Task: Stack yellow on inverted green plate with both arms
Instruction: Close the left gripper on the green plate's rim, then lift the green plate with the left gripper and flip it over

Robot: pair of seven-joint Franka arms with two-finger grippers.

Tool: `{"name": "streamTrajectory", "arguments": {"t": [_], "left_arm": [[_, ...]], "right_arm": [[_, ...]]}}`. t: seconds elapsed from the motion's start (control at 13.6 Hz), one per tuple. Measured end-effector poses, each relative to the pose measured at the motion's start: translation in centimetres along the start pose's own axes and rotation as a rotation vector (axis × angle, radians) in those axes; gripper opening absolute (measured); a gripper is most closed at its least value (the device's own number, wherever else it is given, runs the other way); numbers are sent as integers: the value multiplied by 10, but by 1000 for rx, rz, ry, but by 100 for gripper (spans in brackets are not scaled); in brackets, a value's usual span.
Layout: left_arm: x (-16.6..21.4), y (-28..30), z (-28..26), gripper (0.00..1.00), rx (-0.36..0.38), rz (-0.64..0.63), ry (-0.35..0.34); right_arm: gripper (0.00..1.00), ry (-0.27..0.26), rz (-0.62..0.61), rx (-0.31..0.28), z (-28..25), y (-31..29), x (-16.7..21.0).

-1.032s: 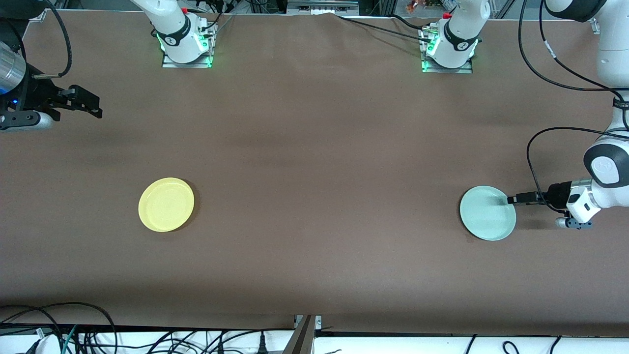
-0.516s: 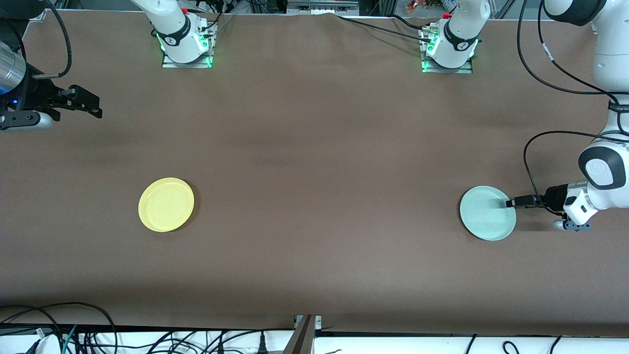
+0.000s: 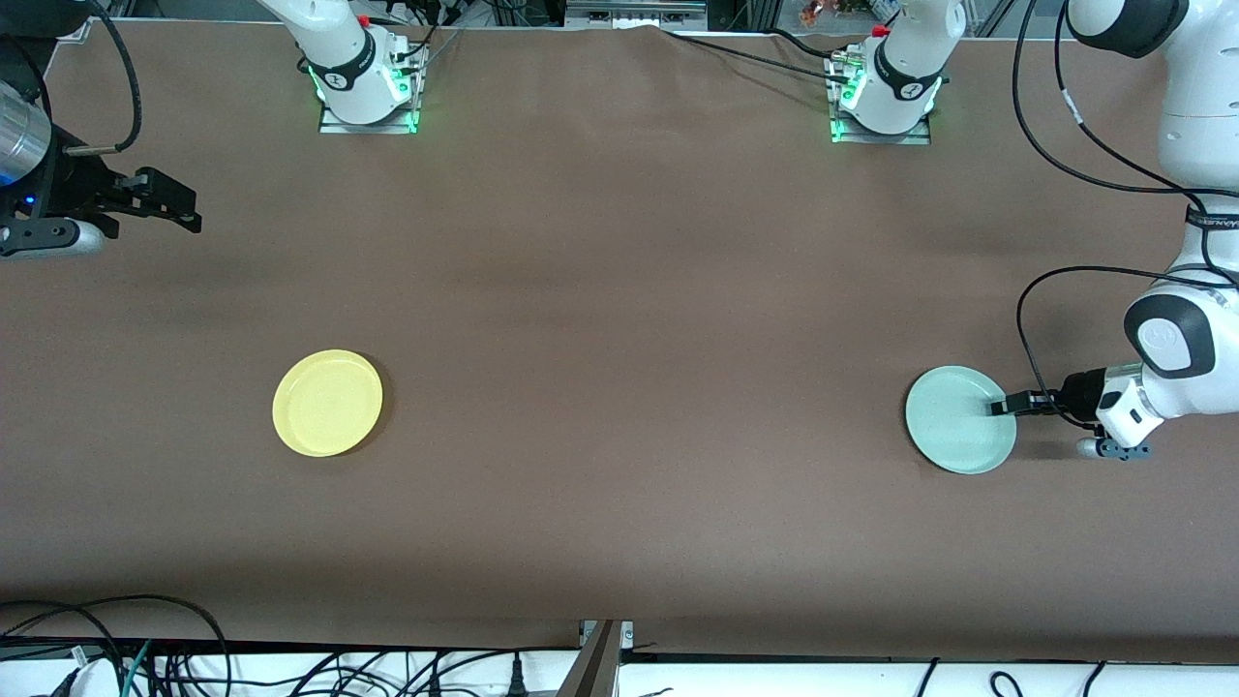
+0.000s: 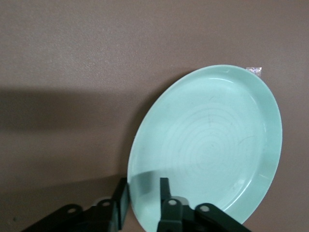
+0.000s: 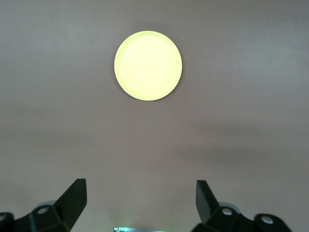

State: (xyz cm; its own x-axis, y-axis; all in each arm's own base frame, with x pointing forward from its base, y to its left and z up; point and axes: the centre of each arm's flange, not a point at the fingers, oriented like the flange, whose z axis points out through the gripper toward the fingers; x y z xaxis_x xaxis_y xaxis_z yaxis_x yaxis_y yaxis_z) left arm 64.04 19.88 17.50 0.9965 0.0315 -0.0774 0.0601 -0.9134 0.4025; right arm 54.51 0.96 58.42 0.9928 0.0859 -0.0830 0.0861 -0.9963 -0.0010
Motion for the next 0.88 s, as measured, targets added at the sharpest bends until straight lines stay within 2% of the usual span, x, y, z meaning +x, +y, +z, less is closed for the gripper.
{"name": "streamTrajectory", "arguments": {"t": [0.07,0.15,0.29,0.37,0.44,0.74,0.88], "left_arm": [[0,0,0,22,0,0,0],[0,-1,1,22,2,0,2],[1,-2,2,11,6,6,8],[1,-3,3,11,7,9,9],[1,-3,4,5,8,11,10],[7,6,4,2,9,35,21],[20,28,-5,2,1,74,46]], "right_arm": [[100,0,0,0,0,0,0],[100,0,0,0,0,0,0],[100,0,0,0,0,0,0],[100,0,0,0,0,0,0],[100,0,0,0,0,0,0],[100,0,0,0,0,0,0],[100,0,1,0,0,1,0]]}}
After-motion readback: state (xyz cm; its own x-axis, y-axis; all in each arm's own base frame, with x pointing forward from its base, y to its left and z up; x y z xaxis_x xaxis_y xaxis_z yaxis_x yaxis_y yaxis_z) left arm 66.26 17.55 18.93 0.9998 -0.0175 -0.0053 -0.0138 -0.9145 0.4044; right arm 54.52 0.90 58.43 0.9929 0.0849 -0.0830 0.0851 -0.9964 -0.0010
